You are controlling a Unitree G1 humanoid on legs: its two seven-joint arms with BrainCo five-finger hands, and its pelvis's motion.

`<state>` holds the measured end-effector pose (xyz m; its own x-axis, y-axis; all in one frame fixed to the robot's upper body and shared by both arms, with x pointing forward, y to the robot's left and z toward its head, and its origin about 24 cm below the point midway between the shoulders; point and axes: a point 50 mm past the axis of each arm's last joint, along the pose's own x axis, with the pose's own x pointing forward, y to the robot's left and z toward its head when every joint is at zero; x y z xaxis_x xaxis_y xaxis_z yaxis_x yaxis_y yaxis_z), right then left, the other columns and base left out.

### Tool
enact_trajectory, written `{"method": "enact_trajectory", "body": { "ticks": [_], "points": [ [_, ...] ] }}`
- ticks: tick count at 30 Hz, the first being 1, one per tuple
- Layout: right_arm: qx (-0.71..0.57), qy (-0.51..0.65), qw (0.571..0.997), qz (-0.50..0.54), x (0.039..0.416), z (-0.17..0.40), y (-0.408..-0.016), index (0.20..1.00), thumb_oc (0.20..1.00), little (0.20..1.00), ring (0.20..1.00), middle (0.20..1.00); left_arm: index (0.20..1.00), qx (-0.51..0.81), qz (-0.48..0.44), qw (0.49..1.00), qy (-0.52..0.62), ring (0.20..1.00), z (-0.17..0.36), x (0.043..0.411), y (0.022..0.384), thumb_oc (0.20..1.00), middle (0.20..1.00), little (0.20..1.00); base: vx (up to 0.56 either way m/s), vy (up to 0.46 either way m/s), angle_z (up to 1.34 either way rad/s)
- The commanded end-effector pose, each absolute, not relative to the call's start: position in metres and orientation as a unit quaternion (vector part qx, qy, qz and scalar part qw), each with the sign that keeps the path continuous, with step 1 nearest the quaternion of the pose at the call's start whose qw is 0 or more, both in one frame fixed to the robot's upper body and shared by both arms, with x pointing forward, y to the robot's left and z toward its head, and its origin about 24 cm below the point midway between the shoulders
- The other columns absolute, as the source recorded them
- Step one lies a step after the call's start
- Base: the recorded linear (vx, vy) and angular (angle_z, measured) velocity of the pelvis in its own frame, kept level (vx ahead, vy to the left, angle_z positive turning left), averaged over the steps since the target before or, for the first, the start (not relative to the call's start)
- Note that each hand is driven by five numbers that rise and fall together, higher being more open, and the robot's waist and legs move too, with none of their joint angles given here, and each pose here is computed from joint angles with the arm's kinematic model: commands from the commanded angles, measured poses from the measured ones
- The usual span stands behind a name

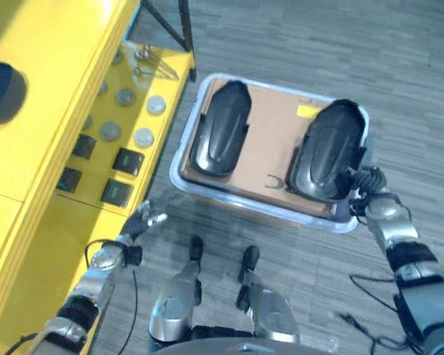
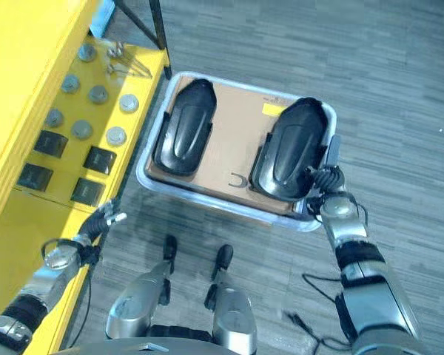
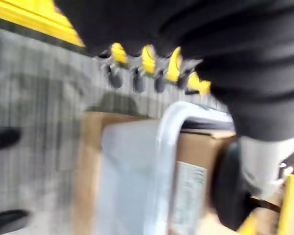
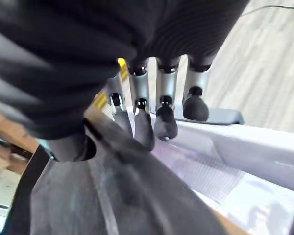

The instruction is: Move parts from the plastic box to the shelf.

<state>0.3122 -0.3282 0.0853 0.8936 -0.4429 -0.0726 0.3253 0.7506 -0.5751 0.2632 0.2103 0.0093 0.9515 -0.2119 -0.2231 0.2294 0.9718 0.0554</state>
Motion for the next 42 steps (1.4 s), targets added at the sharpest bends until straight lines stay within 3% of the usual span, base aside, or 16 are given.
{"method": "enact_trajectory", "body": {
  "ticks": [1,6,11,19,30,42],
  "points": [
    [-0.378,0.017,0.891,-0.251,0.307,0.116,-0.338,0.2,0.2,0.2,0.2,0.2,1.0,0.025,-0.09,0.987,0.131,1.0,0.007,0.264,0.218,1.0,1.0,1.0,0.09,-0.081,-0.04],
    [-0.439,-0.172,0.848,-0.241,0.295,0.165,-0.302,0.2,0.2,0.2,0.2,0.2,1.0,-0.014,-0.205,0.979,0.009,1.0,0.073,0.273,0.188,1.0,1.0,1.0,0.05,-0.071,-0.04],
    [-0.461,-0.31,0.801,-0.224,0.294,0.209,-0.268,0.2,0.2,0.2,0.2,0.2,1.0,-0.037,-0.277,0.96,-0.027,1.0,0.101,0.281,0.159,1.0,1.0,1.0,0.01,-0.04,-0.03],
    [-0.441,-0.462,0.746,-0.189,0.291,0.255,-0.214,0.2,0.2,0.2,0.2,0.2,1.0,-0.04,-0.262,0.963,-0.052,1.0,0.114,0.298,0.127,1.0,1.0,1.0,0.02,-0.014,-0.09],
    [-0.437,-0.476,0.758,-0.086,0.302,0.241,-0.165,0.2,0.2,0.2,0.2,0.2,1.0,-0.11,-0.317,0.938,-0.083,1.0,0.134,0.299,0.088,1.0,1.0,1.0,0.01,-0.003,-0.03],
    [-0.332,-0.446,0.831,-0.01,0.304,0.198,-0.123,0.2,0.2,0.2,0.2,0.2,1.0,-0.131,-0.315,0.935,-0.099,1.0,0.143,0.292,0.072,1.0,1.0,1.0,0.0,0.006,0.04]
  ]
}}
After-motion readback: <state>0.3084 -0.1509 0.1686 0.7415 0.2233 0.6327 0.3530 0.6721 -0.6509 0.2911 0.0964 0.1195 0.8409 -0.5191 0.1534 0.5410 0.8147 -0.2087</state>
